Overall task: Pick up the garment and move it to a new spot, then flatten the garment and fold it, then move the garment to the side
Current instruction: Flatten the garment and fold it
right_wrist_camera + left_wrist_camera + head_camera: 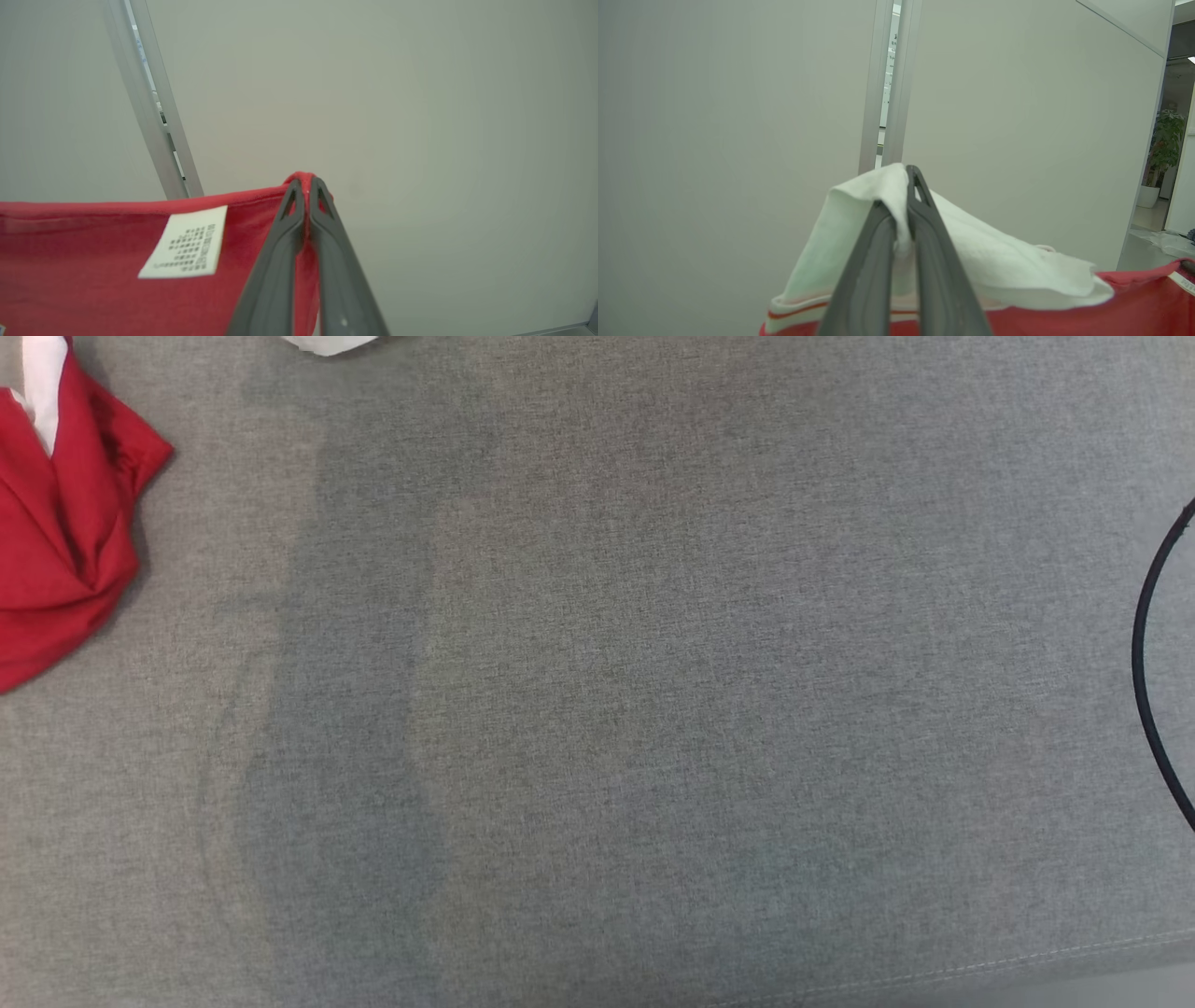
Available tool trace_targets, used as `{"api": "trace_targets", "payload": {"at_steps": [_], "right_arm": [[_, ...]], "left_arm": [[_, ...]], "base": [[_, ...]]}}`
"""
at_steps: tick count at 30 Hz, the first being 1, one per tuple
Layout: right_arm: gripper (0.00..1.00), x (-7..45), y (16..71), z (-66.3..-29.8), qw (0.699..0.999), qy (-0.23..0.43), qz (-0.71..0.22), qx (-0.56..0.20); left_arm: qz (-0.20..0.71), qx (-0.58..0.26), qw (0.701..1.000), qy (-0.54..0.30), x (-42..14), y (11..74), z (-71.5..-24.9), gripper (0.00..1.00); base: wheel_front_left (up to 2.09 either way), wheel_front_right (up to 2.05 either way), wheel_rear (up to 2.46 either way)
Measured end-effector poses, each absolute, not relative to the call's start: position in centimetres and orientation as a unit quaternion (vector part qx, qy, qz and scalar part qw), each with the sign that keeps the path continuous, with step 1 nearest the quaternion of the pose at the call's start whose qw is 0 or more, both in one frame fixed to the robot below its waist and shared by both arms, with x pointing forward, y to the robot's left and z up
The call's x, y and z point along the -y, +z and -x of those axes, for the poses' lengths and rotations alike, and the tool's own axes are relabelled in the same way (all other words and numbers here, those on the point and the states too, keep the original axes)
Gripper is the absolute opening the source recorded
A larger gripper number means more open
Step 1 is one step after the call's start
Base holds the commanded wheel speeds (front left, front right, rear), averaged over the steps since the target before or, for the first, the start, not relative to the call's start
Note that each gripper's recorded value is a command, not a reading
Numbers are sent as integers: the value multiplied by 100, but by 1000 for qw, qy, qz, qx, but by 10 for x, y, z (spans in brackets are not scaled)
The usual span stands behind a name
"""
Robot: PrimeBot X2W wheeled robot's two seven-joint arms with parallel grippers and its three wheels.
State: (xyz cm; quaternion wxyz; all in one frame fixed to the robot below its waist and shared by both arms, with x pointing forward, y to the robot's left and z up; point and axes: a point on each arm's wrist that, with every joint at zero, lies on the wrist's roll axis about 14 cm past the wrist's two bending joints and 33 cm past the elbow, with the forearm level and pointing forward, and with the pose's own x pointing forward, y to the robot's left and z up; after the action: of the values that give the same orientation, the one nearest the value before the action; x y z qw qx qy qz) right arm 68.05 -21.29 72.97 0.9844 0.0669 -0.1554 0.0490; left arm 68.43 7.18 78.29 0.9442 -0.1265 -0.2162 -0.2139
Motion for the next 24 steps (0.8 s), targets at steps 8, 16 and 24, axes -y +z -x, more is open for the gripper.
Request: {"api": "trace_targets", "payload": {"at_steps": [8,16,24], "right_arm": [[0,221,725,-680,986,41,-53,150],[0,219,725,-675,985,45,-56,158],[0,211,679,-652,986,72,-75,129]], "left_arm": [[119,213,945,-218,-68,781,-684,0],[123,222,940,-228,-62,784,-677,0],[144,168,946,-236,-62,721,-664,0]], "base": [[0,0,0],[0,0,0],[0,0,0]]}}
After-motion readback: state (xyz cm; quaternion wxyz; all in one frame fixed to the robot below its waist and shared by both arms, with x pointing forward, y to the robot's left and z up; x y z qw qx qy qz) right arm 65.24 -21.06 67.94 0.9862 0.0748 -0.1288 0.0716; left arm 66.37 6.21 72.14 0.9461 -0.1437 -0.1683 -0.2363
